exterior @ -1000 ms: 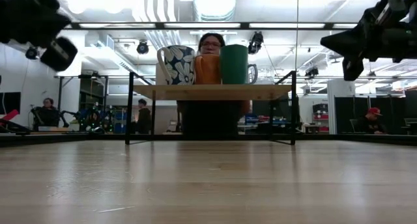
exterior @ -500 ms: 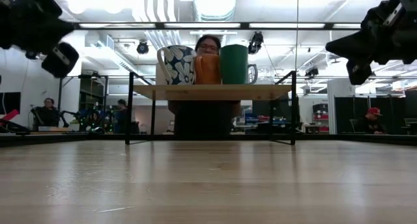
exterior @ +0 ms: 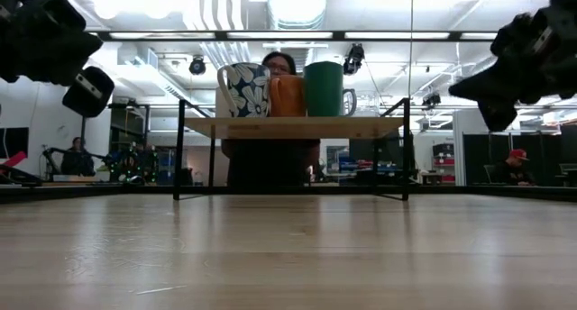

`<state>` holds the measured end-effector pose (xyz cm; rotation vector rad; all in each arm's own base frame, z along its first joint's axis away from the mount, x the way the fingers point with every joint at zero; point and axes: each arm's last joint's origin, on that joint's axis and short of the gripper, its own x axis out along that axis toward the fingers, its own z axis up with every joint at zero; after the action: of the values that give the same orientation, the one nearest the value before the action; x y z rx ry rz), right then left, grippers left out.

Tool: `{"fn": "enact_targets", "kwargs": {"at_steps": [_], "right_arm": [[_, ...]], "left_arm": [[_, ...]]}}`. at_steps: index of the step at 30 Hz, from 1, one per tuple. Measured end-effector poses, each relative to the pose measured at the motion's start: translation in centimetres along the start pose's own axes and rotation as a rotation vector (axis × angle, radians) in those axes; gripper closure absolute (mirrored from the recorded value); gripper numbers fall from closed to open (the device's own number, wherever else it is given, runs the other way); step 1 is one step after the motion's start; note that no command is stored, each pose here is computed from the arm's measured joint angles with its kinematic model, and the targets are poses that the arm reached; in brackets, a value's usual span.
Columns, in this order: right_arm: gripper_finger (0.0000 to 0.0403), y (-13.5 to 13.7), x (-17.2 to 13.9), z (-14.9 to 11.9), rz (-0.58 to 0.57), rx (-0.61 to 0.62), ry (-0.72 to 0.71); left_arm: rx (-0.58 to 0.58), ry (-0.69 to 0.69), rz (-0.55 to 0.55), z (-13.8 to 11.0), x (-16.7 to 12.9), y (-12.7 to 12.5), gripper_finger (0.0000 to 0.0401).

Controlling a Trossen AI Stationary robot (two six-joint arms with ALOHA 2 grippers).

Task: Stack small to large cups/mugs on shelf
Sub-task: Return to Home Position

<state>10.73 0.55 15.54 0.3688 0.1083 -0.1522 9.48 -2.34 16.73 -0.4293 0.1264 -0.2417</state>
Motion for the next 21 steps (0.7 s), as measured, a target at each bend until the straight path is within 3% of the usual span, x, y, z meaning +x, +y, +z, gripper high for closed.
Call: {"fn": "enact_targets", "kwargs": {"at_steps": [9,21], "right_arm": [[0.0394,-0.28,0.70,-0.98,-0.068,0.058,0.098],[0.0394,-0.23,0.43,-0.49,-0.069,0.042,0.040]], "left_arm": [[-0.009,0.045,0.041,-0.40,0.34,0.19,0.0401],[-0.026,0.036,0.043,-0.29,0.23,0.16,0.0401]]}}
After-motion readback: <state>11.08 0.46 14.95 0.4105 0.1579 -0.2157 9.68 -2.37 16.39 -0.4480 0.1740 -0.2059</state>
